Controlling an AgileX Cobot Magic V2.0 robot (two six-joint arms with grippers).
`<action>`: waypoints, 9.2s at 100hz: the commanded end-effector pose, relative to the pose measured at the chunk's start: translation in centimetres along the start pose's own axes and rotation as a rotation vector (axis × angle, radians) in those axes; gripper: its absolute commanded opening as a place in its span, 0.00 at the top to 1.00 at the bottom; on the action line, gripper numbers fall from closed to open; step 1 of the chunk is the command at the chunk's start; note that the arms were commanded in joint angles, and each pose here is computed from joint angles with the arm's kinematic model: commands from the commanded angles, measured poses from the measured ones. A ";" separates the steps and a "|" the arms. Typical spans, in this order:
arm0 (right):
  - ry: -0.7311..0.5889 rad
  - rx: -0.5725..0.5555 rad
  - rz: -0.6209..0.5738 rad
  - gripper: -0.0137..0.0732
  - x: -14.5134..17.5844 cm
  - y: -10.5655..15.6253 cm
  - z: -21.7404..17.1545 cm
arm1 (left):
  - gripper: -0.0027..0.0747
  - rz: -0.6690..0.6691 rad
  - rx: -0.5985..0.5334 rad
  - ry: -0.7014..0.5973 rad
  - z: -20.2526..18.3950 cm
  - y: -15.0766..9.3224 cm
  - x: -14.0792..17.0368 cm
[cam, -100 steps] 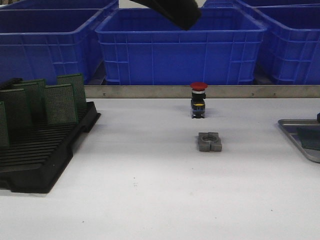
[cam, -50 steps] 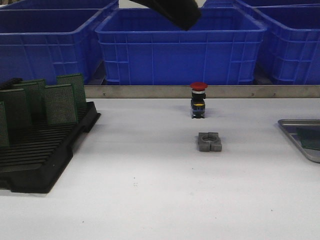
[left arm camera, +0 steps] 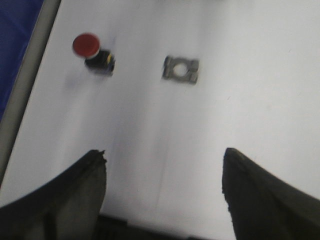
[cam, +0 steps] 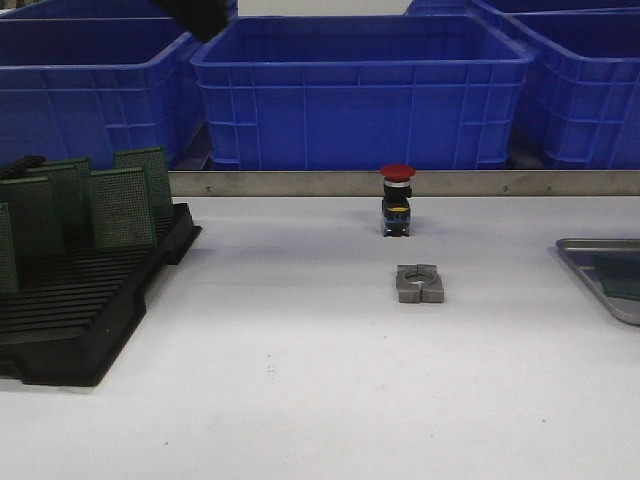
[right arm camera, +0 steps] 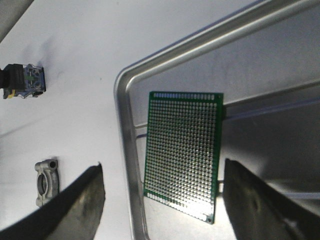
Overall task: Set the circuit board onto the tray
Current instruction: 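Move the left gripper back to the rack and grasp another green board, then lift the second board out of the rack toward the table center, then close the right gripper on the second board's edge beside the left gripper, then open the left gripper and carry the board with the right gripper toward the tray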
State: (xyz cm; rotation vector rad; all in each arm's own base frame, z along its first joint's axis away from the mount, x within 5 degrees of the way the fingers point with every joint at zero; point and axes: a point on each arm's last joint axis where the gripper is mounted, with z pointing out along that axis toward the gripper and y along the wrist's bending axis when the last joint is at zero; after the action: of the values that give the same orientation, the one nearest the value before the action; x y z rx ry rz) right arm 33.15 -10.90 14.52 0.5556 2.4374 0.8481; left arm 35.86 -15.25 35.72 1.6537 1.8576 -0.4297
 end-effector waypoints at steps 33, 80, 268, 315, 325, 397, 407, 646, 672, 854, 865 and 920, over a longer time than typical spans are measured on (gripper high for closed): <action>-0.053 -0.045 -0.040 0.25 -1.0 1.8 -1.6 | 0.37 0.024 -0.113 0.274 -2.6 2.1 4.0; -0.050 -0.048 -0.041 0.25 -1.0 1.8 -1.6 | 0.37 0.036 -0.148 0.383 0.8 4.7 6.9; -0.046 -0.053 -0.041 0.25 -0.9 1.9 -1.6 | 0.50 -0.019 -0.067 0.387 5.8 6.0 9.5; -0.047 -0.054 -0.040 0.25 -1.0 1.9 -1.6 | 0.99 -0.019 -0.067 0.387 5.8 6.0 9.5; -0.047 -0.054 -0.040 0.25 -1.0 1.9 -1.6 | 0.99 -0.019 -0.067 0.387 5.8 6.0 9.5; -0.049 -0.051 -0.040 0.25 -1.0 1.9 -1.6 | 0.99 -0.016 -0.053 0.295 2.7 6.2 6.2; -0.049 -0.051 -0.040 0.25 -1.0 1.9 -1.6 | 0.99 -0.051 -0.038 0.186 2.4 5.8 4.9; 0.151 -0.588 -1.230 0.25 4.0 20.1 -5.3 | 0.99 0.036 0.307 -0.151 8.1 -6.1 -9.7; 0.180 -0.614 -1.263 0.25 5.0 21.3 -4.4 | 0.99 0.036 0.307 -0.152 8.1 -6.1 -9.7; 0.248 -0.663 -1.286 0.92 7.2 23.3 -1.8 | 0.92 0.033 0.310 -0.156 8.1 -6.2 -9.7; 0.248 -0.663 -1.286 0.92 7.2 23.3 -1.8 | 0.67 0.033 0.310 -0.156 8.1 -6.2 -9.7; 0.232 -0.526 -1.251 0.92 5.4 21.5 -4.7 | 0.23 0.031 0.300 -0.161 8.2 -6.1 -9.7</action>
State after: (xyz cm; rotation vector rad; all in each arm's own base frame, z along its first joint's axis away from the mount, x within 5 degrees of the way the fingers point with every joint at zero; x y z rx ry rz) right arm 31.83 6.25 26.63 -1.2207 2.0654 0.8653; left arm 33.61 -28.90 31.21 1.8140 1.7955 -0.7836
